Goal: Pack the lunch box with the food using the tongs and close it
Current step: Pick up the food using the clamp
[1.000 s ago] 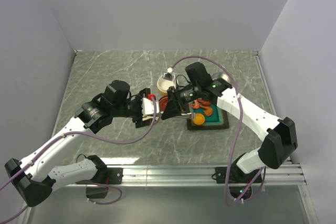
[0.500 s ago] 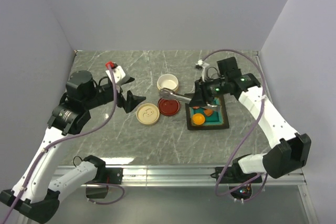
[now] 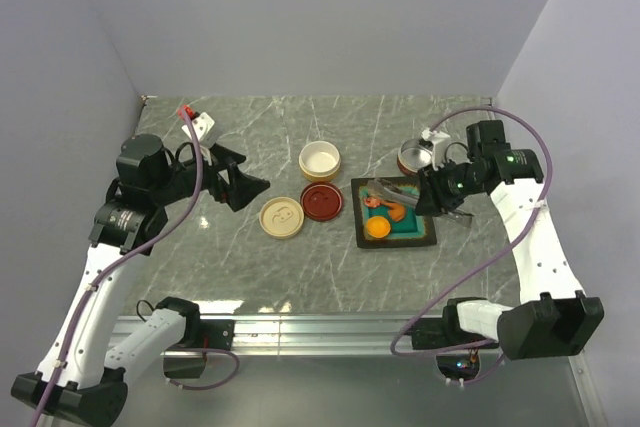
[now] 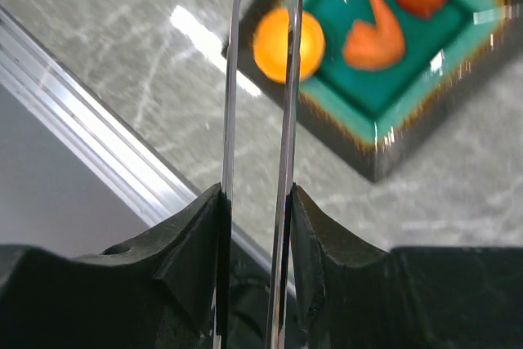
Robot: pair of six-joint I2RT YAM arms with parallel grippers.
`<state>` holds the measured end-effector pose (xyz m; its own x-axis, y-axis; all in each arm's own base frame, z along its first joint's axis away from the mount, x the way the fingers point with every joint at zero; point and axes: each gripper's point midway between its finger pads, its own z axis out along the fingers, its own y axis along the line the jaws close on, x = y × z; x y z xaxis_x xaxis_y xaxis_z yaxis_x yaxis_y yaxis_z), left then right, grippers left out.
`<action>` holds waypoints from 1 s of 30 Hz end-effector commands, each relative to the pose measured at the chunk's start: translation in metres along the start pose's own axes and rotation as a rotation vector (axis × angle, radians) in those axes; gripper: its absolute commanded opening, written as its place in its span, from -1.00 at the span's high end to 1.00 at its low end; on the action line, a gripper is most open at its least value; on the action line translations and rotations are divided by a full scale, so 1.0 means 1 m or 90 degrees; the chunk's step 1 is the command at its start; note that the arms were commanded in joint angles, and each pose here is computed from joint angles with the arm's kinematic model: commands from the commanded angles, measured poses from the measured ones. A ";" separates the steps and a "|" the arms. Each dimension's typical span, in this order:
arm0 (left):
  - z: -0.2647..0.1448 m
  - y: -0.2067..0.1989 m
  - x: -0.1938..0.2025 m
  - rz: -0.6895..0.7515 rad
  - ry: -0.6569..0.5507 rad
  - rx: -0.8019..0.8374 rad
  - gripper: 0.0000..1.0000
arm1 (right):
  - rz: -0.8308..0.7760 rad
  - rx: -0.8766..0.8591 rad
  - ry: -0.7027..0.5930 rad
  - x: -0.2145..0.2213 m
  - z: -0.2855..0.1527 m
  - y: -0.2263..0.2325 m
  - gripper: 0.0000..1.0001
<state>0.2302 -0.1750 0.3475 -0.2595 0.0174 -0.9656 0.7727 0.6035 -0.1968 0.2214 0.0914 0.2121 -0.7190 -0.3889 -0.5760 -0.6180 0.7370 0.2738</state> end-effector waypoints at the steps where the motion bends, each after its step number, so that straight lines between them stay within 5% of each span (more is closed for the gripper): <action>1: -0.004 -0.010 -0.006 -0.012 -0.025 0.026 -0.99 | 0.006 -0.004 0.052 0.025 -0.007 -0.004 0.13; 11: -0.005 -0.013 -0.003 -0.017 -0.024 0.038 -0.99 | 0.134 -0.060 0.120 0.061 -0.001 -0.020 0.13; 30: -0.006 -0.018 -0.003 -0.012 -0.027 0.052 -0.98 | 0.188 -0.077 0.151 0.071 0.015 -0.029 0.11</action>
<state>0.2165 -0.1787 0.3459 -0.2825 -0.0102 -0.9592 0.7949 0.5573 -0.2400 0.2019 0.0486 0.1489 -0.9018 -0.3107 -0.3006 -0.4234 0.7750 0.4692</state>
